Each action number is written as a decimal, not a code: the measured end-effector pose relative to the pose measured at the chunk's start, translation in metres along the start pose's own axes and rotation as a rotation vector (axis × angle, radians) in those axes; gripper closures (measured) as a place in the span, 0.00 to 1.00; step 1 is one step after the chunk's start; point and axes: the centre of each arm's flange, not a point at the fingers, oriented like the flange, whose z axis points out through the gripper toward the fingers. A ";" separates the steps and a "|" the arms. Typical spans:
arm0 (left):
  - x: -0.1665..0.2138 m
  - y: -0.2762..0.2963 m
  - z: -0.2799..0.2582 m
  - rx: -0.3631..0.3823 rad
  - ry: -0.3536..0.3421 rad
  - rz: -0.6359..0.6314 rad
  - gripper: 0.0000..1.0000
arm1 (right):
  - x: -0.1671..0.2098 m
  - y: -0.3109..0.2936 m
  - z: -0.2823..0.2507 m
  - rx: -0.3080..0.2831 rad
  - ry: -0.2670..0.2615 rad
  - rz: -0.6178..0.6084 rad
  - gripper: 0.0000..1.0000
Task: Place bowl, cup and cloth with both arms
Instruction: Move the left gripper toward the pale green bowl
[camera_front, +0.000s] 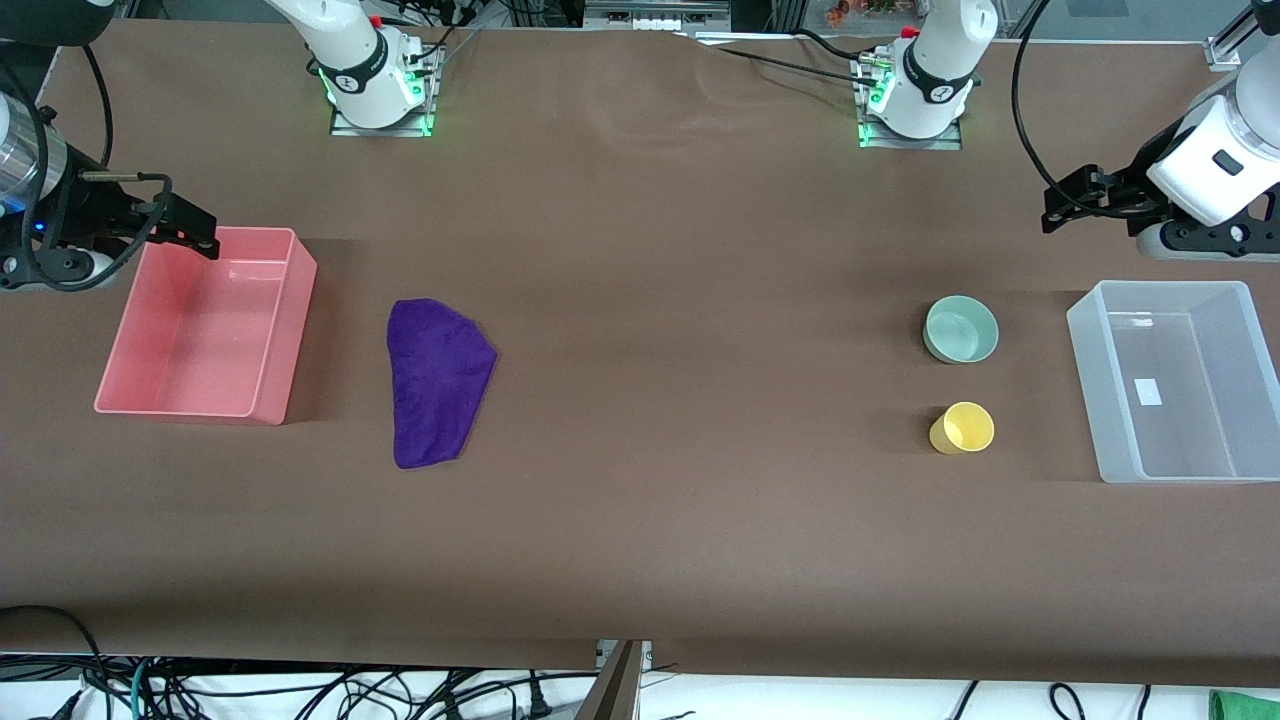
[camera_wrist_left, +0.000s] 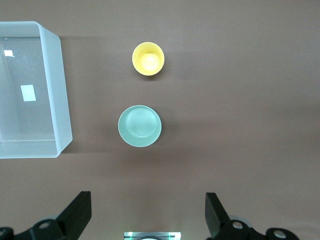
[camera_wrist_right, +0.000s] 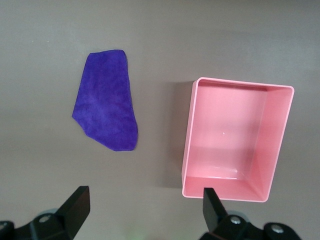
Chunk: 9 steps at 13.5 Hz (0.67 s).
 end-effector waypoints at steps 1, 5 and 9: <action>0.000 0.000 0.000 0.000 0.000 0.000 0.00 | 0.000 0.000 0.000 0.000 -0.001 0.001 0.00; 0.000 0.000 0.000 0.000 0.000 0.000 0.00 | 0.001 0.002 0.000 0.000 0.004 0.003 0.00; -0.001 -0.001 0.002 0.001 -0.013 -0.001 0.00 | 0.003 0.002 -0.007 0.000 0.015 0.003 0.00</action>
